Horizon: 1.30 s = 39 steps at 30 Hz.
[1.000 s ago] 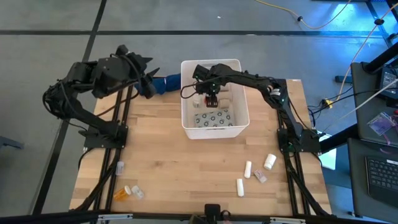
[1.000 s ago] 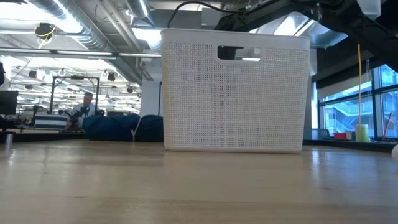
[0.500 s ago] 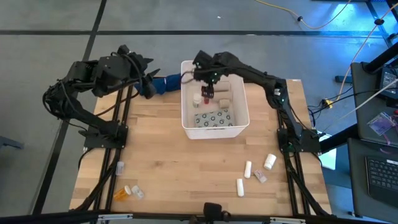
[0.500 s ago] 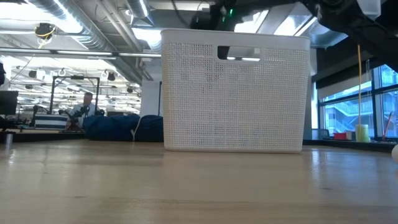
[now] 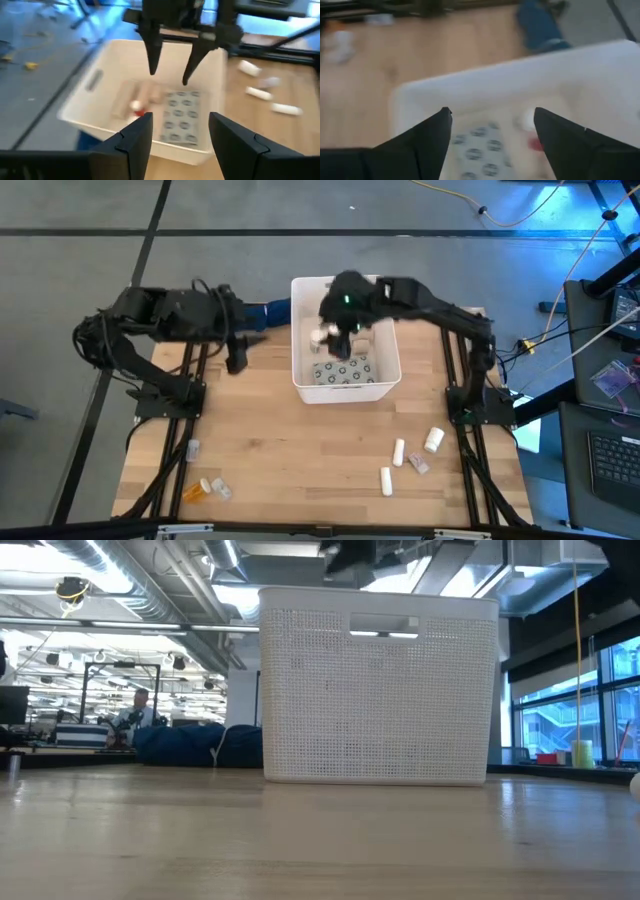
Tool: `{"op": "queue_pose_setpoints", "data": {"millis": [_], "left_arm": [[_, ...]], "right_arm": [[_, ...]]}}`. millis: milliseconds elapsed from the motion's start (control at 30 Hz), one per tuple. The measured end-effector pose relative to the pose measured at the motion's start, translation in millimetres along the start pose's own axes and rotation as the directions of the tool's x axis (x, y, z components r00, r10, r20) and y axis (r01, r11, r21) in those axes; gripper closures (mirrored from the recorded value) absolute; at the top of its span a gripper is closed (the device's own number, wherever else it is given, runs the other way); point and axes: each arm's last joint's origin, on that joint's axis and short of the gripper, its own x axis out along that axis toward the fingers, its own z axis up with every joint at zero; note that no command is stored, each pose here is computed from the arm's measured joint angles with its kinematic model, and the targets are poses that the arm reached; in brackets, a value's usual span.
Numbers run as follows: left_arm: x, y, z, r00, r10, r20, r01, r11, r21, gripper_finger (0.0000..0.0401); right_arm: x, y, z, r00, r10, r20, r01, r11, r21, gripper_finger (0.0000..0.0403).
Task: Pick & place medical supplies in basket/bin
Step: Put the left transparent medicine bottle into the bin
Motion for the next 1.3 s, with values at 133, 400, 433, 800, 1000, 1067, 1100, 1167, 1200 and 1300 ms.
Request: {"op": "queue_pose_setpoints", "data": {"millis": [133, 400, 433, 800, 1000, 1067, 1100, 1167, 1200, 1300], "left_arm": [[12.2, -33.4, -3.7, 0.999, -0.041, -0.036, 0.042, 0.999, 0.021, 0.0228], [39.4, -101.9, -34.1, 0.986, -0.053, -0.159, 0.047, 0.998, -0.04, 0.0252], [39.3, -108.0, -38.8, 0.982, -0.058, -0.178, 0.048, 0.997, -0.062, 0.0252], [18.8, -161.9, -99.8, 0.921, -0.018, -0.388, -0.069, 0.976, -0.208, 0.0253], [30.3, -179.3, -146.9, 0.805, 0.038, -0.592, -0.18, 0.967, -0.181, 0.0253], [32.9, -184.9, -164.7, 0.729, 0.011, -0.684, -0.218, 0.952, -0.217, 0.0253], [34.4, -188.6, -173.4, 0.695, -0.009, -0.719, -0.255, 0.932, -0.258, 0.0253], [38.0, -193.1, -189.6, 0.638, -0.025, -0.77, -0.363, 0.872, -0.329, 0.0253], [39.9, -194.7, -197.0, 0.613, -0.029, -0.79, -0.422, 0.832, -0.359, 0.0253], [44.0, -201.2, -217.1, 0.594, -0.049, -0.803, -0.537, 0.719, -0.441, 0.0253]], "right_arm": [[-5.1, 50.3, -2.1, 0.997, 0.075, -0.003, -0.075, 0.996, -0.049, 0.0121], [9.3, 133.0, -25.0, 0.977, 0.198, -0.082, -0.207, 0.97, -0.125, 0.0121], [13.7, 141.0, -30.0, 0.973, 0.205, -0.101, -0.217, 0.969, -0.12, 0.0121], [67.6, 207.1, -81.0, 0.957, 0.263, -0.125, -0.272, 0.96, -0.064, 0.0121], [74.6, 217.1, -87.0, 0.96, 0.269, -0.08, -0.271, 0.962, -0.017, 0.0121], [74.5, 217.6, -86.3, 0.96, 0.27, -0.07, -0.271, 0.963, -0.005, 0.0121], [74.5, 217.7, -85.7, 0.963, 0.263, -0.062, -0.264, 0.965, 0.006, 0.0121], [74.7, 217.2, -84.1, 0.967, 0.25, -0.042, -0.25, 0.968, 0.013, 0.0121], [74.7, 217.4, -83.2, 0.968, 0.248, -0.03, -0.247, 0.969, 0.015, 0.0121], [74.7, 217.9, -80.1, 0.969, 0.248, 0.003, -0.248, 0.969, 0.012, 0.0121]]}}
